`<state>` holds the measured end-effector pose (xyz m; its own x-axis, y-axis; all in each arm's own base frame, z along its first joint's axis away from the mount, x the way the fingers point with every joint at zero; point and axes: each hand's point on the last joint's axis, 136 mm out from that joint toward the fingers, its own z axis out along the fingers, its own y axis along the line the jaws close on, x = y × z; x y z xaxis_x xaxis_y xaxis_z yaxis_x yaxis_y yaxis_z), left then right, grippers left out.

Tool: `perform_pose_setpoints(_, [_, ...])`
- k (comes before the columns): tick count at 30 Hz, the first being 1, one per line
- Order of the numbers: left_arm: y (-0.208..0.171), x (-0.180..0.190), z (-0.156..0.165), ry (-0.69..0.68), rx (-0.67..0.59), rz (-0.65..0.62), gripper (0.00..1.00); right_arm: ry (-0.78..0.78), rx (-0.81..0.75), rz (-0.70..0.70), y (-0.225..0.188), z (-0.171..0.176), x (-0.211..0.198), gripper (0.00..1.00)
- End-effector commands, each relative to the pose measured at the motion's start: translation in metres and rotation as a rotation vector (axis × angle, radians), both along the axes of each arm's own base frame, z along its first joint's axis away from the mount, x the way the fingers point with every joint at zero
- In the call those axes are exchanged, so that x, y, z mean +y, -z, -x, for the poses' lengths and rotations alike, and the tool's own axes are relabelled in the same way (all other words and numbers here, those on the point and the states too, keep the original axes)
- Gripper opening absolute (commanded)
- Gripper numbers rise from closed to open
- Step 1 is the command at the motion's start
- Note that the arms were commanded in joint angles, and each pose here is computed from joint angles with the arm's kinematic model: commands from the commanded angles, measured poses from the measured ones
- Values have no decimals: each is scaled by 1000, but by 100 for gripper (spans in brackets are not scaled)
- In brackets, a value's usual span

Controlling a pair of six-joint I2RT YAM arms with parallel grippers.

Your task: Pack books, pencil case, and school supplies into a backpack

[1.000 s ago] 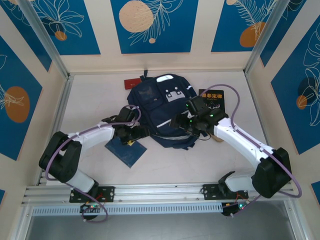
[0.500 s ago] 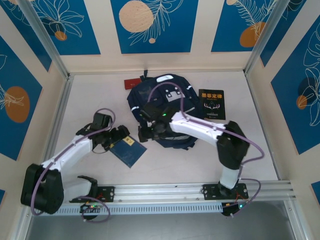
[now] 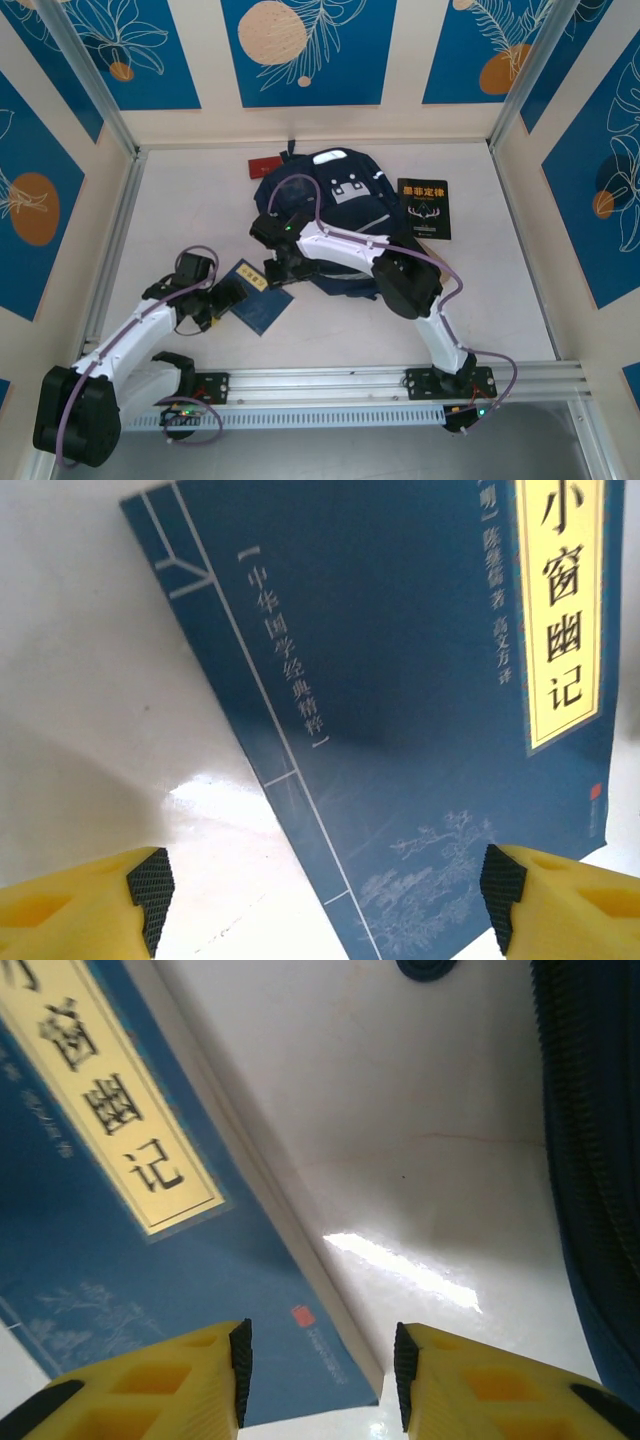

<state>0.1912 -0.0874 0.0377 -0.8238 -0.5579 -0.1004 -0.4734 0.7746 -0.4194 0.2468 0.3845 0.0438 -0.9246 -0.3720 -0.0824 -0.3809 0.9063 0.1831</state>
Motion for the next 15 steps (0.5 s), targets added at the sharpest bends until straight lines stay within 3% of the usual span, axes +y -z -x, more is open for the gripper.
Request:
perform_pose_setpoints(1, [0,-7,0,-1,1,56,80,-12,70,22,8,5,-6,44])
perform_pose_setpoints(15, [15,-19,-3,7,30,113,71,-3,155,69,39,17,-18,34])
